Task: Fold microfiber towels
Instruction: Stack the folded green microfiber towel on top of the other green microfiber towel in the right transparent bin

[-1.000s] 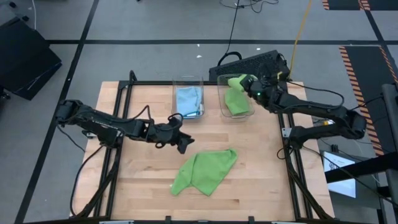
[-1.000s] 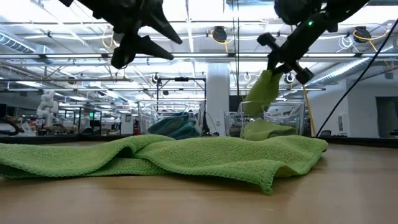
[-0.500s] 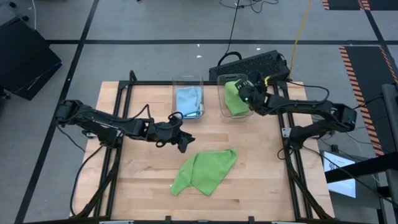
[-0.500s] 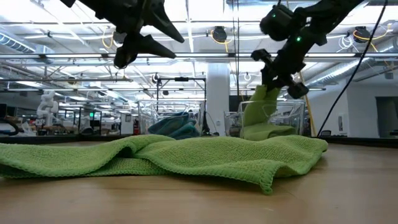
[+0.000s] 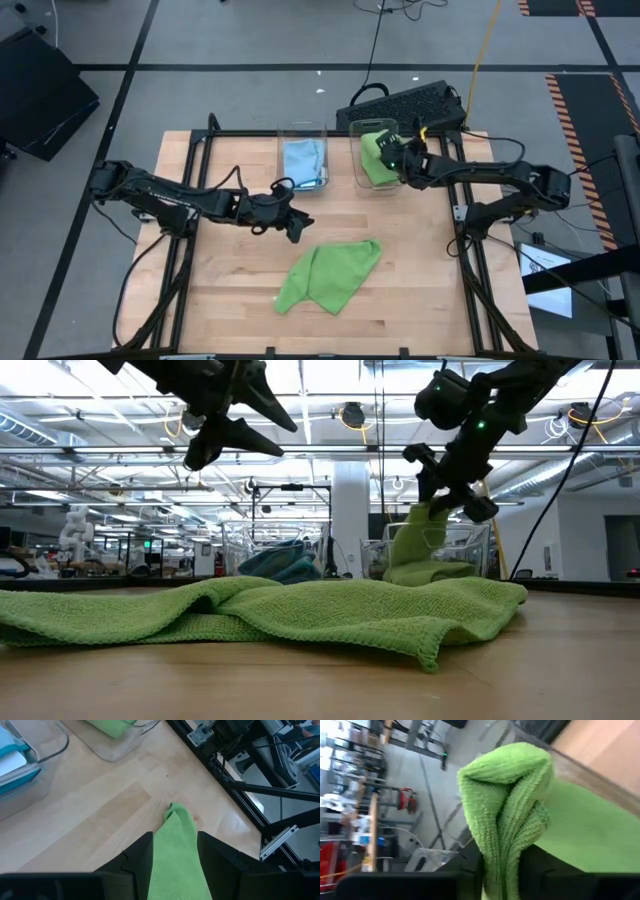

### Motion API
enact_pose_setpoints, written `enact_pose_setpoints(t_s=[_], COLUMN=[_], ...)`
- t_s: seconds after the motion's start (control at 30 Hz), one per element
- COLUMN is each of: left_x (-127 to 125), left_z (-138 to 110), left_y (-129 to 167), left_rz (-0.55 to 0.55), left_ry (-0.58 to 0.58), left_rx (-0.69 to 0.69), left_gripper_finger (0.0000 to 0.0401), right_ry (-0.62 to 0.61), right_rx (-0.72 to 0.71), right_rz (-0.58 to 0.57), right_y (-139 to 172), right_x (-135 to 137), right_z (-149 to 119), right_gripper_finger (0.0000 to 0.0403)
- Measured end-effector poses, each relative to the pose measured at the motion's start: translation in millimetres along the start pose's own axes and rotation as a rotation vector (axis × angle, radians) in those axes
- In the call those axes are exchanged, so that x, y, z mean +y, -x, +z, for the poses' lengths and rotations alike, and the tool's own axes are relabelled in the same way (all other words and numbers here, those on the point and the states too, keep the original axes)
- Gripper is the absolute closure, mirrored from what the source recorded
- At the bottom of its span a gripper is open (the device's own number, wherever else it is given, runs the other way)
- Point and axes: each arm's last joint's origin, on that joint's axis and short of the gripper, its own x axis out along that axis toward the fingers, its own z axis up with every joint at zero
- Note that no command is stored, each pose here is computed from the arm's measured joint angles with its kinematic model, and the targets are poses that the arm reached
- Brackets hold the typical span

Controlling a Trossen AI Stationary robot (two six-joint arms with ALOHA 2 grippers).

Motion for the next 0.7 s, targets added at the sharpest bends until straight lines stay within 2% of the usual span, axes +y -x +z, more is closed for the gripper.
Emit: enact_pose_setpoints(t_s=[0.3,0.7], left_x=[0.0,-0.6], left_z=[0.0,-0.6], left_y=[0.0,0.1], left_rz=[0.000,-0.012], left_ry=[-0.010,-0.052], left_rx=[0.000,0.013], left_gripper_finger=[0.0244,0.0245], right_ry=[-0.007,-0.024], right_rx=[0.077,0.146], right_rz=[-0.106,-0.026], right_y=[13.5,41.6], right_x=[-8.7,0.3], right_z=[9.6,28.7], right_gripper_finger=[0.0242,0.0206])
